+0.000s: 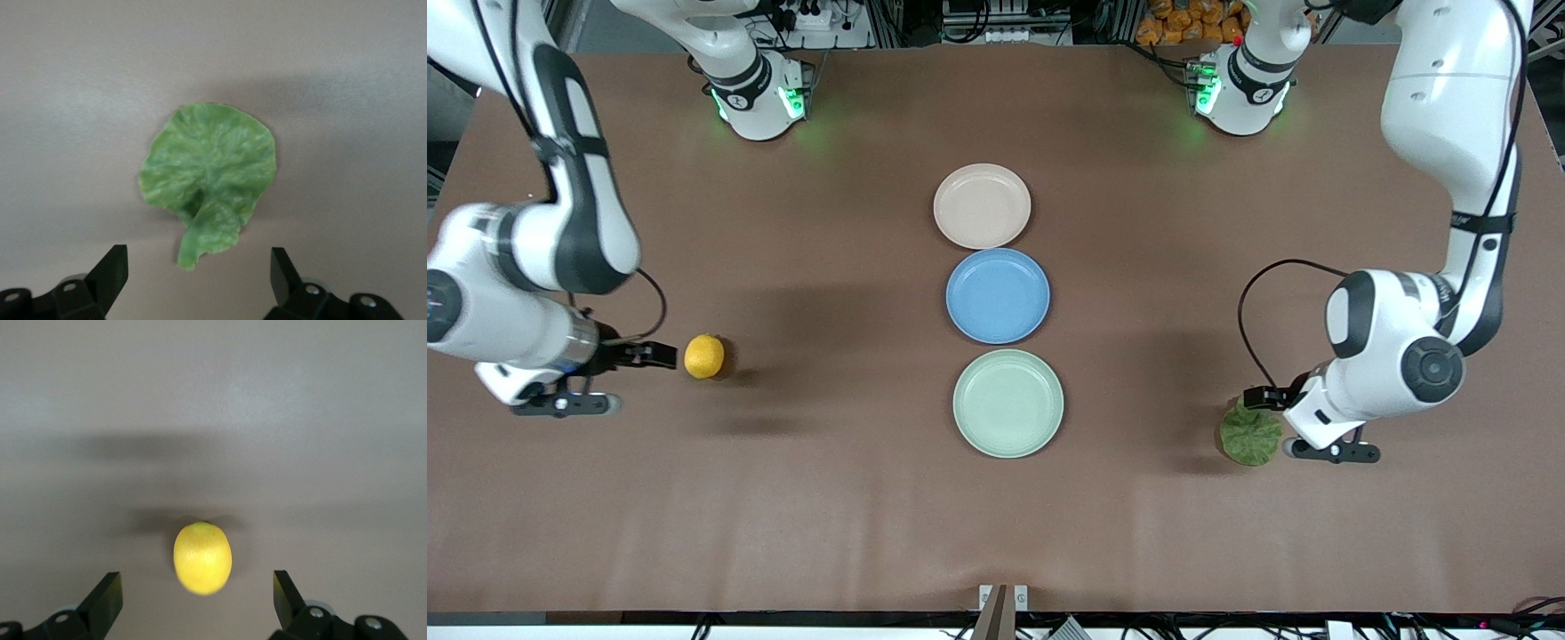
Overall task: Place lemon and lettuce in plates
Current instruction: 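Close the right gripper on the lemon while the left gripper grasps the lettuce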
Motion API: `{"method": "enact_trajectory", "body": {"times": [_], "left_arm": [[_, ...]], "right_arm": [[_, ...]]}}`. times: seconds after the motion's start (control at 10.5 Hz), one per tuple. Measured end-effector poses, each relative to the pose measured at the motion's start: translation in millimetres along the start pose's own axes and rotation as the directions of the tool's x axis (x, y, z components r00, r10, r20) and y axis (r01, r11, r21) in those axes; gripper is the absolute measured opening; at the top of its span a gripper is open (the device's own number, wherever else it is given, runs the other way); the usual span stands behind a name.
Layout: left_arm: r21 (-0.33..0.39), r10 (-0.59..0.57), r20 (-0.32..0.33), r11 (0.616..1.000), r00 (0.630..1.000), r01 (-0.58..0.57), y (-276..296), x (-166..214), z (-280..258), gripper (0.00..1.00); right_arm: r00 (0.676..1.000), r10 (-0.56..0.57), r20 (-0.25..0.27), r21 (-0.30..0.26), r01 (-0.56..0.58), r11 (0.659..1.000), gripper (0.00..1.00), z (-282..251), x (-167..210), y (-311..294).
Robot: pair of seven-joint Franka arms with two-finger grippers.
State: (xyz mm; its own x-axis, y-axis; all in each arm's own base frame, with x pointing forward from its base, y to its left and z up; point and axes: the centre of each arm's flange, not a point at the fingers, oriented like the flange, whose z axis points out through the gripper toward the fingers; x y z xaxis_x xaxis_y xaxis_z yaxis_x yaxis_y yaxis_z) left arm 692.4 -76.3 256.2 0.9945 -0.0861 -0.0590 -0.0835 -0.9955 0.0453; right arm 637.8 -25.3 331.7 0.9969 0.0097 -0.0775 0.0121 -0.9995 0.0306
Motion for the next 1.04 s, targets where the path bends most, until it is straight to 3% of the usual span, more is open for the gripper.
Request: {"method": "enact_trajectory", "body": {"times": [0.09,0.19,0.66,1.04], "left_arm": [[-0.001,0.005,0.005,1.000,1.000,-0.005,4,1,11,0.94],[-0.001,0.009,0.011,1.000,1.000,-0.009,8,1,18,0.87],[-0.003,0.010,0.019,1.000,1.000,-0.010,9,2,50,0.81],[-0.006,0.008,0.009,1.000,1.000,-0.008,8,3,80,0.70]], "right_arm": [[1.000,0.000,-0.017,-0.001,0.000,1.000,1.00,30,-7,0],[1.000,0.000,-0.023,-0.001,0.000,1.000,1.00,55,-17,-1],[1.000,0.019,0.017,0.003,-0.019,1.000,1.00,109,-30,4],[0.996,0.058,0.069,0.030,-0.061,0.998,1.00,147,-34,7]]}}
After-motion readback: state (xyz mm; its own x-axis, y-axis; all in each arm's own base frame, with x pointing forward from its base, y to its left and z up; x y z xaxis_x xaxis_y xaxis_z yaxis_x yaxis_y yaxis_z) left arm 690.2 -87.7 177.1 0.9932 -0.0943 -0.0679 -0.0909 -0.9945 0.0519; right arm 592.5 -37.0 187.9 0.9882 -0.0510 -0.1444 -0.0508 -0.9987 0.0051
